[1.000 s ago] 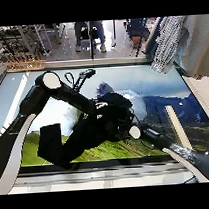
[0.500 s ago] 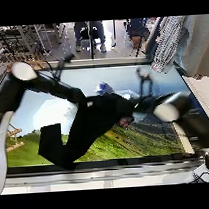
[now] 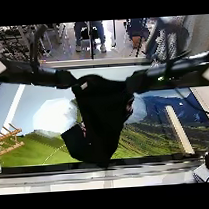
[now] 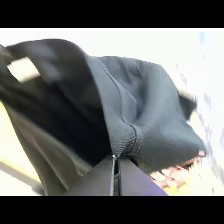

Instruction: Fold the clothes and pants, and hang the long-sleeved shirts on hangers.

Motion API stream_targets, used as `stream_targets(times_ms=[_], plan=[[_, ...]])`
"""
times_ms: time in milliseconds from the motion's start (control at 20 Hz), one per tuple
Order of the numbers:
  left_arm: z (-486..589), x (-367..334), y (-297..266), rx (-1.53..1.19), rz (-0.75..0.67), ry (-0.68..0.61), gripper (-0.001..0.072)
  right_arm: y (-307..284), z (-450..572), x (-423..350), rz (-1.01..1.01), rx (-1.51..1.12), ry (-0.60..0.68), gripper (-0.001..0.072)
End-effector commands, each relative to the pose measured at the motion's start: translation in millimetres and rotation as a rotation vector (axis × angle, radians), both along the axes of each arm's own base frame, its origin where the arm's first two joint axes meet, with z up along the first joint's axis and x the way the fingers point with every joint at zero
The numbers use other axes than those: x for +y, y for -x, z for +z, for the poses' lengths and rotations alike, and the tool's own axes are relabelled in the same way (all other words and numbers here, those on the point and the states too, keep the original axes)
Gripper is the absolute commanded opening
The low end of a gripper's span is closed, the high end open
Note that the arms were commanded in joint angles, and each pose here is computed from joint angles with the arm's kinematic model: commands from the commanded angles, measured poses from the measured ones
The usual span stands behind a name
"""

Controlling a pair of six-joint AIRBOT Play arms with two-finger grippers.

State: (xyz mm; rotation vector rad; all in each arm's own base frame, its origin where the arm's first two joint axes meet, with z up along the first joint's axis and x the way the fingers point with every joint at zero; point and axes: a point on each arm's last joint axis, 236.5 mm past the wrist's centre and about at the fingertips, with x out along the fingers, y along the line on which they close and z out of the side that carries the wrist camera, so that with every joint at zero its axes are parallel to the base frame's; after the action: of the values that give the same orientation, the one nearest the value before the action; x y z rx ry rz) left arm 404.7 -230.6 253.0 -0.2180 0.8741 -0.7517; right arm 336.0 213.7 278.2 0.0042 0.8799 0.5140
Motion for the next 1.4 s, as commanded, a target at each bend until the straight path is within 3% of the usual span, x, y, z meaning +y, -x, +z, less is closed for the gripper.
stream_targets(times_ms=[0, 50, 100, 150, 200, 300, 400, 500, 650, 750, 850, 1150, 1250, 1300, 1350], plan=[[-72.3, 35.8, -8.6, 0.144, 0.128, -0.157, 0.0013, -10.7, -65.2, 4.2, 0.016, 0.152, 0.101, 0.0037], [-84.8, 36.9, -4.4, 0.173, 0.117, -0.173, 0.0019, -21.2, -80.4, 10.4, 0.011, 0.158, 0.097, 0.0037], [-96.4, 44.3, 3.4, 0.211, 0.107, -0.219, 0.0152, -29.1, -93.1, 18.0, 0.011, 0.162, 0.085, 0.0037], [-107.7, 62.7, 11.6, 0.248, 0.114, -0.304, 0.0501, -33.3, -106.0, 28.0, 0.021, 0.182, 0.063, 0.0037], [-119.2, 94.6, 20.2, 0.290, 0.146, -0.429, 0.0655, -34.1, -116.9, 36.0, 0.033, 0.205, 0.046, 0.0037], [-125.5, 202.1, 33.6, 0.347, 0.354, -0.748, 0.0632, -33.1, -136.5, 42.8, 0.073, 0.241, 0.057, 0.0038], [-114.7, 296.6, 51.7, 0.350, 0.606, -0.860, 0.0632, -33.8, -145.1, 42.6, 0.096, 0.244, 0.080, 0.0038], [-120.3, 371.9, 81.3, 0.357, 0.822, -0.808, 0.0570, -35.1, -144.9, 43.2, 0.122, 0.224, 0.090, 0.0038], [-154.0, 474.6, 132.7, 0.377, 1.140, -0.718, 0.0555, -42.4, -140.7, 46.3, 0.136, 0.180, 0.084, 0.0038], [-181.6, 518.0, 151.8, 0.385, 1.290, -0.599, 0.0475, -49.3, -136.4, 49.4, 0.133, 0.146, 0.070, 0.0038], [-204.6, 540.5, 148.5, 0.376, 1.311, -0.512, 0.0466, -55.3, -132.3, 52.0, 0.126, 0.118, 0.054, 0.0038], [-278.1, 546.6, 103.7, 0.415, 1.240, -0.452, 0.0463, -63.1, -126.5, 55.4, 0.116, 0.082, 0.033, 0.0038], [-288.6, 547.4, 88.8, 0.393, 1.251, -0.423, 0.0322, -61.9, -127.4, 55.0, 0.117, 0.087, 0.035, 0.0039], [-289.8, 546.3, 84.1, 0.383, 1.249, -0.419, 0.0320, -62.2, -127.2, 55.1, 0.116, 0.086, 0.034, 0.0039], [-288.6, 544.0, 80.5, 0.375, 1.240, -0.424, 0.0227, -62.2, -127.1, 55.1, 0.116, 0.086, 0.034, 0.0039]])
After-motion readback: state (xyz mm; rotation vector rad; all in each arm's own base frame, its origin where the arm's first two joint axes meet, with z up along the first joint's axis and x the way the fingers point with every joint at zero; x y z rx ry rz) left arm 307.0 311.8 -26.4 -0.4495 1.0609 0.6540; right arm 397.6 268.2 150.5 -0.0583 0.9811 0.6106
